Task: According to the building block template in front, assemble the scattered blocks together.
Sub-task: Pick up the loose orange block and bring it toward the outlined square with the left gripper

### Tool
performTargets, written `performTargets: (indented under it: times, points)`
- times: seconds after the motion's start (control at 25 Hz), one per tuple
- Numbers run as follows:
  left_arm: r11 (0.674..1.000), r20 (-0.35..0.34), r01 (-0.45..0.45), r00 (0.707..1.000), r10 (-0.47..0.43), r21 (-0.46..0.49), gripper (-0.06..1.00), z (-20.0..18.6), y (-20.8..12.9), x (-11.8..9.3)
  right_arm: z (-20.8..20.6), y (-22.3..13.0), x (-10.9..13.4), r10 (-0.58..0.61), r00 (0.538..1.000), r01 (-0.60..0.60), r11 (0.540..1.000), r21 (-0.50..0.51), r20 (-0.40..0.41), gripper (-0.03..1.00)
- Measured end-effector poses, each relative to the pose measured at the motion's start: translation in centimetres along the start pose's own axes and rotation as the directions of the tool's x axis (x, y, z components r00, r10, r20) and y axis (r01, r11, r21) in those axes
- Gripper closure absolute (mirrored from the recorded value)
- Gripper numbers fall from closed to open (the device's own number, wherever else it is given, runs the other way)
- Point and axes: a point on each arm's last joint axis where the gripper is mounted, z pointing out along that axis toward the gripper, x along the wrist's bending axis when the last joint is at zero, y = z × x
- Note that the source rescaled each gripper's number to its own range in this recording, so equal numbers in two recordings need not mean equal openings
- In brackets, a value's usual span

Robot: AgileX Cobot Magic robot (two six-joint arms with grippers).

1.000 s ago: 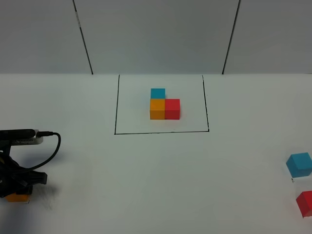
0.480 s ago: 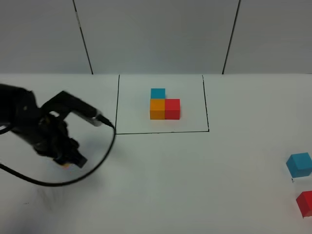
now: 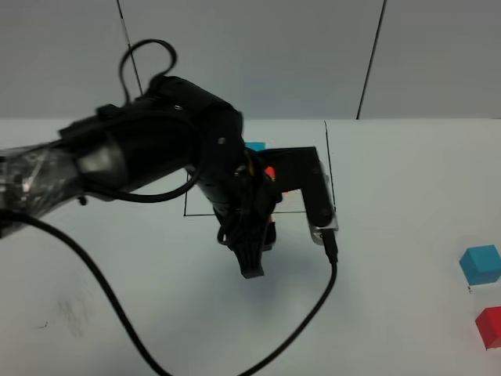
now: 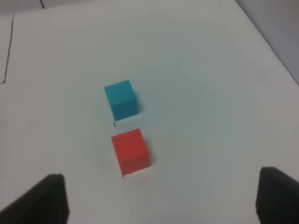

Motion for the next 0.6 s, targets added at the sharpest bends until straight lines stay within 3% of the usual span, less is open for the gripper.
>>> performTargets:
  times: [0.16,0.36,0.6]
  points:
    - [0.997,0.074,-0.031,0.997,0.027,0.065,0.94,3.4,1.4,-0.5,0.0,0.0,0.0,0.0,1.0,0.0,1.0,0.0,0.0,0.3]
    - [0.987,0.167,-0.014,0.986,-0.014,0.163,0.94,7.3,0.8,-1.2,0.0,0.0,0.0,0.0,1.0,0.0,1.0,0.0,0.0,0.3]
    - [0.976,0.204,0.015,0.977,-0.06,0.217,0.94,8.8,0.3,-1.7,0.0,0.0,0.0,0.0,1.0,0.0,1.0,0.0,0.0,0.3]
